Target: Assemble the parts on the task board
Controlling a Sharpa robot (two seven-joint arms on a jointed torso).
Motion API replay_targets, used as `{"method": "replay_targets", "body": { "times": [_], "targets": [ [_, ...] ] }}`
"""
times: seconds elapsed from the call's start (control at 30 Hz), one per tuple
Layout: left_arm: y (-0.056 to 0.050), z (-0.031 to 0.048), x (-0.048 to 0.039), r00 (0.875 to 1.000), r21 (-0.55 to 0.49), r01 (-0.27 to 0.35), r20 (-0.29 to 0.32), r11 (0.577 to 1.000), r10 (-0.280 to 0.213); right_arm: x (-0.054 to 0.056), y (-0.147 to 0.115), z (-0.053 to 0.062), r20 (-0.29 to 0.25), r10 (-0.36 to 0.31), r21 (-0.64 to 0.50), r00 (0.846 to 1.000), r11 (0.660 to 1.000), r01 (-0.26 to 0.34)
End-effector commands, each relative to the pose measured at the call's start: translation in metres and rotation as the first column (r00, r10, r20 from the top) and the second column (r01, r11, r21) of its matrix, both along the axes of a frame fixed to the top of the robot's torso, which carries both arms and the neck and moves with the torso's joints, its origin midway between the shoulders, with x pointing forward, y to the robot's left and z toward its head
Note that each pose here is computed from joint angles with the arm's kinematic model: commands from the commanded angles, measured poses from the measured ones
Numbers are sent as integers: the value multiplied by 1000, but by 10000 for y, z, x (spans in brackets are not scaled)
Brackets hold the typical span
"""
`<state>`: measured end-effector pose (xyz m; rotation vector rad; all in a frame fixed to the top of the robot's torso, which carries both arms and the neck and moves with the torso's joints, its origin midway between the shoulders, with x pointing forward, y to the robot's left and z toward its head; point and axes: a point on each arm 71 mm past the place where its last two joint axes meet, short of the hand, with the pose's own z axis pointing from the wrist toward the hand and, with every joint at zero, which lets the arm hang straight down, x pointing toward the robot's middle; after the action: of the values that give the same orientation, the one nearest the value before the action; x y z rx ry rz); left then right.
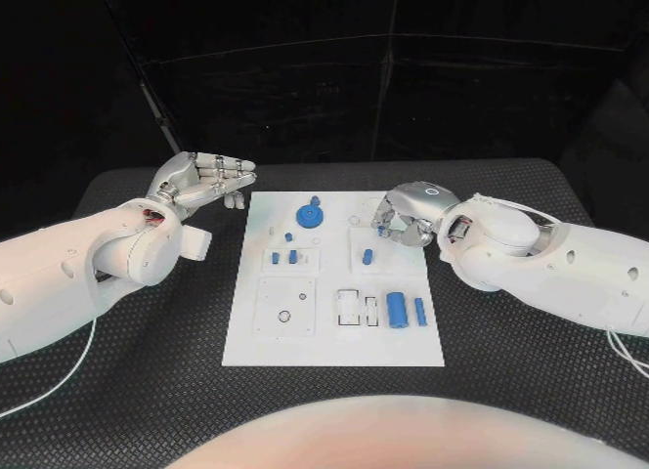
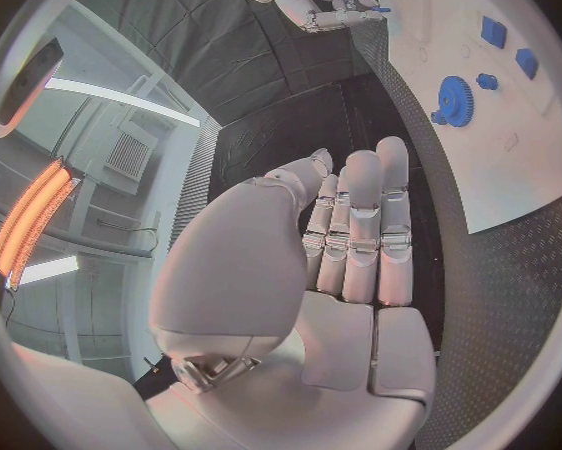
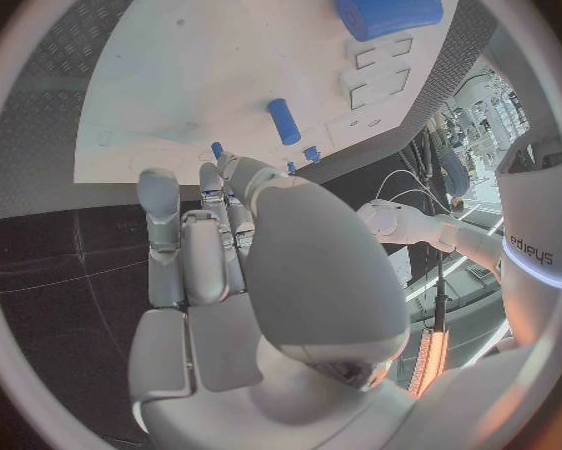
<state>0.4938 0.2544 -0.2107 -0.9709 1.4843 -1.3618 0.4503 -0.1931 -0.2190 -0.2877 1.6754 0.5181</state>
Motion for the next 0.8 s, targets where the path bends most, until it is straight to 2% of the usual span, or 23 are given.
{"method": "replay_targets", "body": {
  "times": [0.03,0.17,0.27,0.43,0.63,0.8],
  "targets": [
    [3,18,3,1000,-10,-1,12,1000,1,-39,52,109,31,11,64,999,998,-13],
    [0,17,4,1000,-10,-1,11,1000,1,-116,176,191,36,45,102,998,994,-49],
    [-17,17,4,1000,-13,3,12,1000,-3,-191,360,252,38,92,144,995,985,-97],
    [-45,17,4,1000,-15,8,12,1000,-8,-252,592,295,38,147,194,988,969,-152],
    [-89,18,5,1000,-20,17,12,1000,-16,-290,814,308,34,199,236,979,951,-201],
    [-114,17,8,1000,-22,20,12,1000,-20,-333,948,222,13,229,259,973,939,-225]
  ]
}}
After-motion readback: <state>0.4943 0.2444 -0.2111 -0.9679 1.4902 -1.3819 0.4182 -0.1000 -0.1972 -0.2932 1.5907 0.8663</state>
